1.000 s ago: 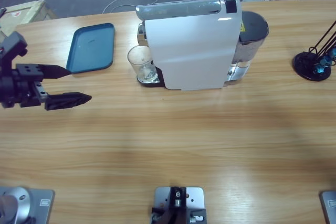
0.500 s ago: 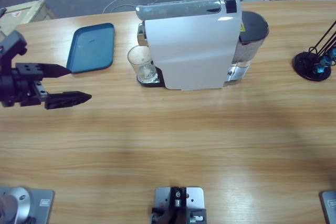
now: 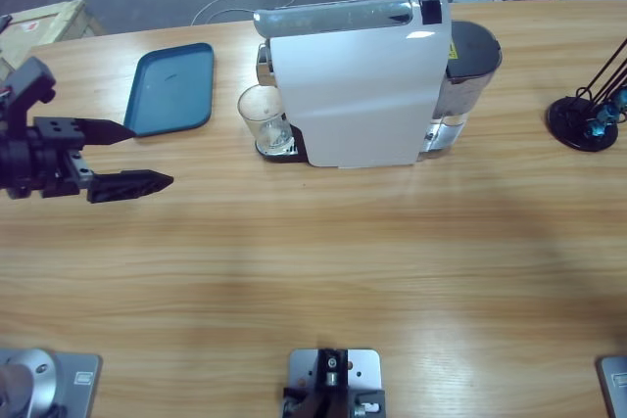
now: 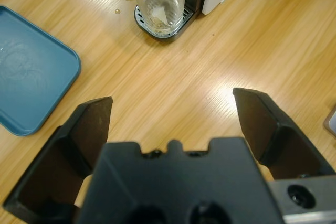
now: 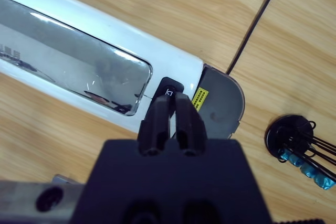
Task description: Pour coffee
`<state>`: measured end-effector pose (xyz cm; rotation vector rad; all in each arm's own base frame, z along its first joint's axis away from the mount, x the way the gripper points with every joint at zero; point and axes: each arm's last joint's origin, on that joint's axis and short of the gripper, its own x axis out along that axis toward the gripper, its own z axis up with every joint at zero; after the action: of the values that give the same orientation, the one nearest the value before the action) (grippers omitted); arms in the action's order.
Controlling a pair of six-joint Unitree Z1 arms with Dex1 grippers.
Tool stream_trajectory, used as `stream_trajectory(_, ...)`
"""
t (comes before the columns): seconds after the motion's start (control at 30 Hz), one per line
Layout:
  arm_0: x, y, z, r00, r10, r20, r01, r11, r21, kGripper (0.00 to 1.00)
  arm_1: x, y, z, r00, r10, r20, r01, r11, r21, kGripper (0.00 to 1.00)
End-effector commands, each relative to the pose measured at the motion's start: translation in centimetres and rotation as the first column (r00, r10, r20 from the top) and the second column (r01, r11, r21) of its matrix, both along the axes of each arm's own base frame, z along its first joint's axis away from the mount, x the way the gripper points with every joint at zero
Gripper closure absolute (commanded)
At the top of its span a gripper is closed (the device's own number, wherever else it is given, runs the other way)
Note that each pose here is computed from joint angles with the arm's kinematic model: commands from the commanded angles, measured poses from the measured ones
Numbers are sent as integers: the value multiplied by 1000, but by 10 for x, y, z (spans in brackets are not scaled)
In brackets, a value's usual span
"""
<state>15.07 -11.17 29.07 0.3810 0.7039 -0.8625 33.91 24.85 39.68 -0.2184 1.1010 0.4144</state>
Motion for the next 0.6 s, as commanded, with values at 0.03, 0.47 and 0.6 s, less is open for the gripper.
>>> stream_trajectory(0.03,2,-3,-12,999,6,-34,-5,1000,31,0,20,10,-38,997,-5,-76,0,998,-62,1000)
stream_trajectory(0.47,2,-3,-13,999,7,-36,-6,999,33,0,6,0,-7,1000,-5,2,5,1000,-17,1000)
stream_trajectory(0.6,2,-3,-12,999,8,-35,-7,999,32,0,-28,-5,28,998,28,64,-30,999,29,0)
